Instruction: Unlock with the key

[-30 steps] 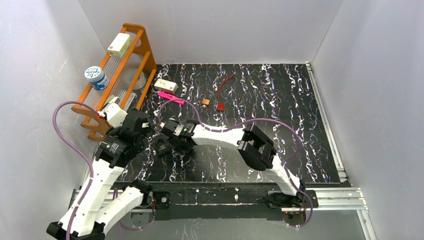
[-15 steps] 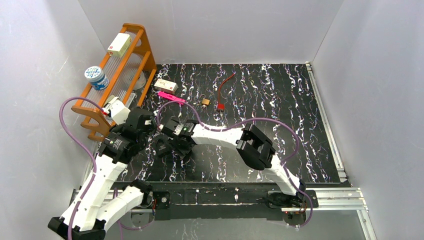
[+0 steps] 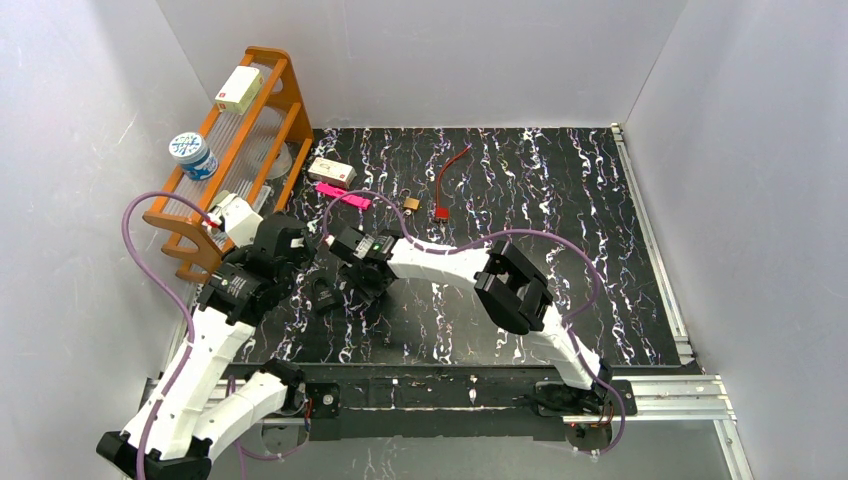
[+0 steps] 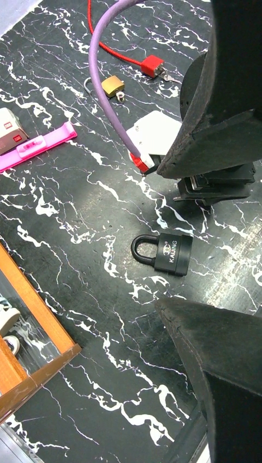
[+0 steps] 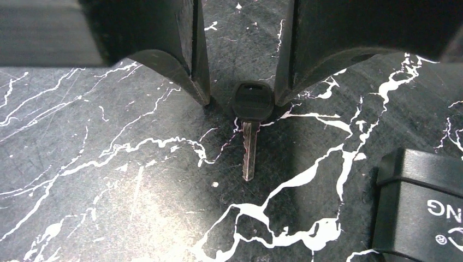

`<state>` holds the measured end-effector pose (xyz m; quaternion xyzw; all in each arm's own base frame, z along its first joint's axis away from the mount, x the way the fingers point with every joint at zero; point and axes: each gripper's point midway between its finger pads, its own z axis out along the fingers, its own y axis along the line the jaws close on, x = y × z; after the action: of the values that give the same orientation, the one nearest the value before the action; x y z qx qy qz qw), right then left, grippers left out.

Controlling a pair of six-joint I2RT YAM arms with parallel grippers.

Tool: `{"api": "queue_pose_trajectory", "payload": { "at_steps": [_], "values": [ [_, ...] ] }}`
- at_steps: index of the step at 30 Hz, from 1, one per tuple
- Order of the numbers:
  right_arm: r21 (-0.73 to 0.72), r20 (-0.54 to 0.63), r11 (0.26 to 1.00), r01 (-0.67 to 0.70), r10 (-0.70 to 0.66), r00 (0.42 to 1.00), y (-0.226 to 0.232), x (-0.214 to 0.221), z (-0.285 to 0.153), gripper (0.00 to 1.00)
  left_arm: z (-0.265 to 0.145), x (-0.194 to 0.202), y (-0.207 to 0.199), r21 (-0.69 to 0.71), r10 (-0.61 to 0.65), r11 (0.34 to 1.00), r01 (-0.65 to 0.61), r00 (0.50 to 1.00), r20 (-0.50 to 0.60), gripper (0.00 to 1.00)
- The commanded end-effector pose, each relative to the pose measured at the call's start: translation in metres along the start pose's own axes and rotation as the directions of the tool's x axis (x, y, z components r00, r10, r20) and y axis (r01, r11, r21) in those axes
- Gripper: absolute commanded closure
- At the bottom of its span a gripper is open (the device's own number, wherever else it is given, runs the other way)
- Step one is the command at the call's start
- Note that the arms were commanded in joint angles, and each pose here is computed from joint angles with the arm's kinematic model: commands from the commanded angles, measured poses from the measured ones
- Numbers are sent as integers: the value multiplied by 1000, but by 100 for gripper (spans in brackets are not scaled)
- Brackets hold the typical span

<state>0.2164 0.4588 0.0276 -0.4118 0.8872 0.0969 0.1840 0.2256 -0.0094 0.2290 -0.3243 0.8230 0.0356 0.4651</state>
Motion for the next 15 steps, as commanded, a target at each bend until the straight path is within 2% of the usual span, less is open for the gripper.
{"api": "queue_pose_trajectory", "payload": {
  "at_steps": [1, 6, 11, 15],
  "values": [
    [18, -32, 1000, -9, 10, 999, -4, 10, 17, 48, 0, -6, 1, -9, -10, 1000, 11, 1000, 22, 22],
    [16, -19, 1000, -8, 8, 1000, -5, 10, 15, 63, 1, -5, 1, -8, -22, 1000, 23, 999, 27, 22],
    [14, 50, 1000, -12, 11, 999, -6, -1, 4, 67, 2, -1, -1, 5, -26, 1000, 25, 1000, 12, 21],
    [2, 170, 1000, -29, 28, 985, -9, -13, -23, 67, -5, -2, -5, 72, -65, 995, 63, 998, 17, 20]
  ]
}}
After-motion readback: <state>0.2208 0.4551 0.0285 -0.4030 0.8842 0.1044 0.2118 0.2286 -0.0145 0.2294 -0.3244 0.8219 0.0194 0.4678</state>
